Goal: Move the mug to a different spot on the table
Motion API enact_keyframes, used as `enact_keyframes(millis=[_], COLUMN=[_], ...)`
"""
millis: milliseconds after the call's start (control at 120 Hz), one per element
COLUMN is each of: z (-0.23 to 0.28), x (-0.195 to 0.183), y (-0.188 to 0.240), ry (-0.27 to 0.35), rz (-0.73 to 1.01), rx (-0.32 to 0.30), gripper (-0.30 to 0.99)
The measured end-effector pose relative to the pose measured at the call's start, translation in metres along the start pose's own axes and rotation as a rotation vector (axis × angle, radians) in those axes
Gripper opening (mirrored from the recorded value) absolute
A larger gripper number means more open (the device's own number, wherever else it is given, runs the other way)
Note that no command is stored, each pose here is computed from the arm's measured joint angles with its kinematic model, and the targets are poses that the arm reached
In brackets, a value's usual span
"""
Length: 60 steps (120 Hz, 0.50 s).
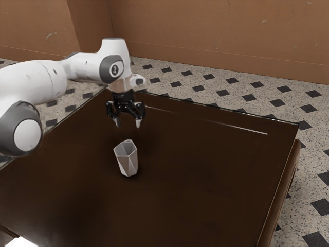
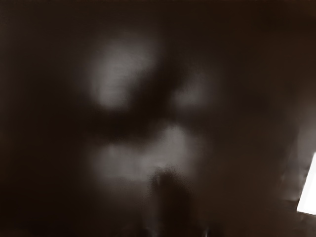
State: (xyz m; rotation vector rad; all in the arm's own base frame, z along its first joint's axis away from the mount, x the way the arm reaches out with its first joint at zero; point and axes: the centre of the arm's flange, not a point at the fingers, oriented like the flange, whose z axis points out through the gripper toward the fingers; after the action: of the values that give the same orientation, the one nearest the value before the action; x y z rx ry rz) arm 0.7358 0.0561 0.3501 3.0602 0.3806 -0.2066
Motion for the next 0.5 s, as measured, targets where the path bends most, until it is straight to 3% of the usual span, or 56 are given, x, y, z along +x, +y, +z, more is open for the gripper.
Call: enact_keyframes(millis=[233,392,500], z=[-0.082,-0.183,-0.238], x=[-0.095,-0.158,-0.2], y=[0.015,0.035,0.05], ry=[0.107,0.216,0.252], rz=[0.11,0.171,0.197], rx=[0.05,0.063,0.079], gripper=[0.67,0.68,0.68])
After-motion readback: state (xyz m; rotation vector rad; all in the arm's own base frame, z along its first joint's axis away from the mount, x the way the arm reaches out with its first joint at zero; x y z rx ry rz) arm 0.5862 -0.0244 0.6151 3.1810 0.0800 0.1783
